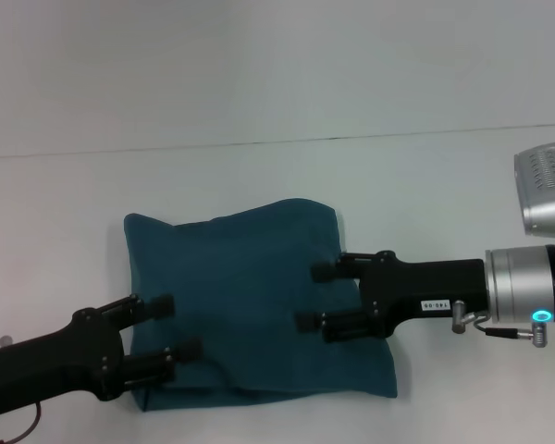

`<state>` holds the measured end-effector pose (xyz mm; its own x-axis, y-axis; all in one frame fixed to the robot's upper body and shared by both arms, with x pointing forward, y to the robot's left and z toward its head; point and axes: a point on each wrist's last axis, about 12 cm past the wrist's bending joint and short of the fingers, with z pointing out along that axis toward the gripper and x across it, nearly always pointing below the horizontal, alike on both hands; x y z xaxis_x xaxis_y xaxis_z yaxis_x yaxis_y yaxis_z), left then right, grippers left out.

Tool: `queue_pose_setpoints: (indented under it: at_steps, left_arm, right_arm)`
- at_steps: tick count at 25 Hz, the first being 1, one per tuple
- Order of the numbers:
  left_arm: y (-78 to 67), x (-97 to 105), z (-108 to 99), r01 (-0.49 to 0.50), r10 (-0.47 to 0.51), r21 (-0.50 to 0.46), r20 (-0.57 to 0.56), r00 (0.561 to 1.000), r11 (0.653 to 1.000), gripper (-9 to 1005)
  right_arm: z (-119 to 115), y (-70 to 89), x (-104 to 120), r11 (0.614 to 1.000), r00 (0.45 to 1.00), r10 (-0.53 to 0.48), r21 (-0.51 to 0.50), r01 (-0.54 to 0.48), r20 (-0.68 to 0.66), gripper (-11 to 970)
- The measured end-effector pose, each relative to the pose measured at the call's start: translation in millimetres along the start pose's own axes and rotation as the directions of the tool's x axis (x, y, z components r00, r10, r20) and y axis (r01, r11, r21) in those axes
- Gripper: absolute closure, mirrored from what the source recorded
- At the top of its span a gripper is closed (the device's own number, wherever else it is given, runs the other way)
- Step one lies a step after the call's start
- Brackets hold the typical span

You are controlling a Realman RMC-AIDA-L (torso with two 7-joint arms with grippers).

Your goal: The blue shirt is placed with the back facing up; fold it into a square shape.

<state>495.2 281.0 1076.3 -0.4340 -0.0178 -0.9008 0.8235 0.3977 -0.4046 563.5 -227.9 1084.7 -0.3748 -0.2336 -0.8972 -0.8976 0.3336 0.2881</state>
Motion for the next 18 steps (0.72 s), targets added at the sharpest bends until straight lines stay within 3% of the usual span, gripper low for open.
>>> queue_pose_setpoints:
  at_steps: [18]
  left_arm:
    - [1.5, -3.3, 1.0, 0.005, -0.005, 0.007, -0.015, 1.0, 1.0, 133]
  right_arm:
    - [3.5, 0.4, -0.9, 0.999, 0.997, 0.031, -0.024, -0.032, -0.064, 44]
